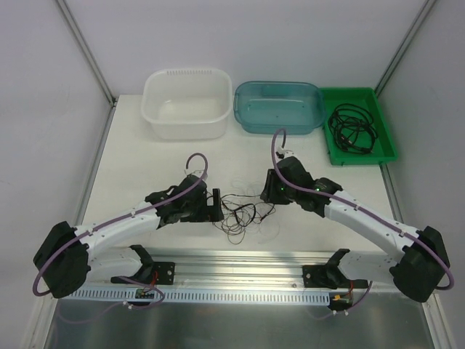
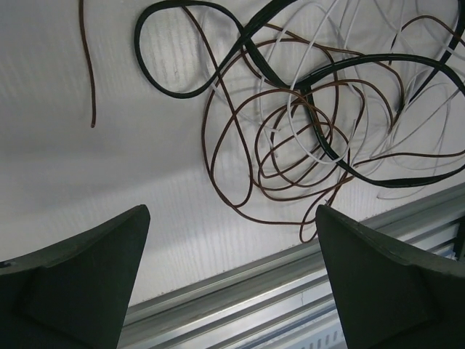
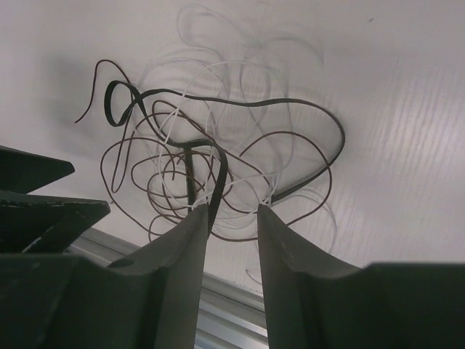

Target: Untangle the cables

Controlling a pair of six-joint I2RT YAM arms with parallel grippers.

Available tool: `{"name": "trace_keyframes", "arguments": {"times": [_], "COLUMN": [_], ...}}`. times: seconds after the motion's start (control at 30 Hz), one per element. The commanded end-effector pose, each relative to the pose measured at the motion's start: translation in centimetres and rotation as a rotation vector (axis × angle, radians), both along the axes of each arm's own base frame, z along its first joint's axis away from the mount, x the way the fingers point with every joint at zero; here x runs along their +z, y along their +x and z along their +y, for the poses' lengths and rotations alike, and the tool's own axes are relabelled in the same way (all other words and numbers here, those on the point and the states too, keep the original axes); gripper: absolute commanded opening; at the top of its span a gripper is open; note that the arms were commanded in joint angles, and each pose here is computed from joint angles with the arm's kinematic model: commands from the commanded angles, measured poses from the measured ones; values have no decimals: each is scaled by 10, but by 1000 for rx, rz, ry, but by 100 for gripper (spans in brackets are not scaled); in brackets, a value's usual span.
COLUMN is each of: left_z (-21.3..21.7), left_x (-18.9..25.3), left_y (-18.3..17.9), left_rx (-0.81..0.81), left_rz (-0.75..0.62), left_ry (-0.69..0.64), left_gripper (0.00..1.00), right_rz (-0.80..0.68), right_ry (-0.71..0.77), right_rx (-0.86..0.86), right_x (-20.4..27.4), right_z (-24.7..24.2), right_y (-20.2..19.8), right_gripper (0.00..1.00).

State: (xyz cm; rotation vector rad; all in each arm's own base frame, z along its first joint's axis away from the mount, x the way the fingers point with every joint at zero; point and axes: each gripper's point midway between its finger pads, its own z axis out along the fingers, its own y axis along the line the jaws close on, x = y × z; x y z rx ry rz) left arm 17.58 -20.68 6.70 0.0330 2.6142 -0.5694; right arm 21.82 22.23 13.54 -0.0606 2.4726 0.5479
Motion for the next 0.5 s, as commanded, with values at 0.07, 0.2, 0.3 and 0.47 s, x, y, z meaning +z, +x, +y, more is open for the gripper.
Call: {"name": "trace_keyframes", "arguments": {"times": [0.07,0.2,0.3,0.47], "left_z": [-8,-9,-8,-7], "left_x": [-16,-29,-37,-42], "left_y": [4,2,1,2], "left_rx": [81,96,96,101], "left_rz": [-10,12,29,31], "left_ry": [26,51,71,87], "left_gripper": [99,99,99,99], "right_rz": [2,42,81,104], "right_ry": [37,-8,-58,-111], "right_rx": [-45,-31,-30,-3], "right_x": [-11,-30,-51,-68], "right_z": [30,39,39,41], "right_y": [5,6,3,-2], "right_gripper": [36,36,34,29]}}
